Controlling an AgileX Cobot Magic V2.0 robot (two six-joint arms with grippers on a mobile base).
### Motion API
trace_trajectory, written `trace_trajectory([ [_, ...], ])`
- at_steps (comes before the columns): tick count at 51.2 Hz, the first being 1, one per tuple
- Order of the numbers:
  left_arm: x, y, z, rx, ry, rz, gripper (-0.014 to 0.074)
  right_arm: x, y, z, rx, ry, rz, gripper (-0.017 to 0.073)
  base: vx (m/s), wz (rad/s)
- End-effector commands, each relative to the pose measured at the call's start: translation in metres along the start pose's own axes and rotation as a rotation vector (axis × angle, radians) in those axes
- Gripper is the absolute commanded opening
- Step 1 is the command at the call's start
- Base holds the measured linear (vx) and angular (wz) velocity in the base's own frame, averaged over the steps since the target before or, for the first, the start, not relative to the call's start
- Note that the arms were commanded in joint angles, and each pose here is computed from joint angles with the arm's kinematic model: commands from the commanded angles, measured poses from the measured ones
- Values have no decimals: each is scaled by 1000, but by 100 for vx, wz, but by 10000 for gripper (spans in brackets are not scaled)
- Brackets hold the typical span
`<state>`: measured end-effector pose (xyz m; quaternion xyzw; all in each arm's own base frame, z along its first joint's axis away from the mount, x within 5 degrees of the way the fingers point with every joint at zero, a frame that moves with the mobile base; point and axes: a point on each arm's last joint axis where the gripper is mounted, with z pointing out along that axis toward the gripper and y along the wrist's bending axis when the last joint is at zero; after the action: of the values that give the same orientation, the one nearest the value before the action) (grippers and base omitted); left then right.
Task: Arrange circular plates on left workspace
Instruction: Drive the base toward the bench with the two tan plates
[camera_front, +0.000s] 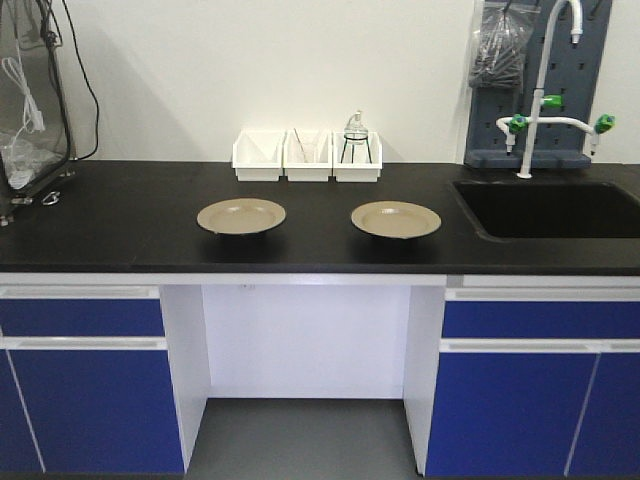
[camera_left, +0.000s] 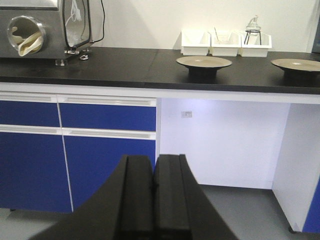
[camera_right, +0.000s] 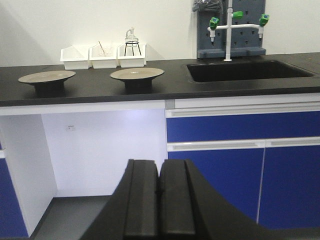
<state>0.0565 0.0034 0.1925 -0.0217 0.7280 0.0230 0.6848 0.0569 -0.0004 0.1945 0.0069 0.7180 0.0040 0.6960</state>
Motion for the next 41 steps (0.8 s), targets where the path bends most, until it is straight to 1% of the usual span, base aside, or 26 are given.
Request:
trace_trajectory([
  [1, -1, 0, 0, 3, -75, -9, 0, -2, 0, 0, -2, -76, -17, -4, 53, 5],
  [41, -1, 0, 0, 3, -75, -9, 0, -2, 0, 0, -2, -76, -17, -4, 50, -3],
])
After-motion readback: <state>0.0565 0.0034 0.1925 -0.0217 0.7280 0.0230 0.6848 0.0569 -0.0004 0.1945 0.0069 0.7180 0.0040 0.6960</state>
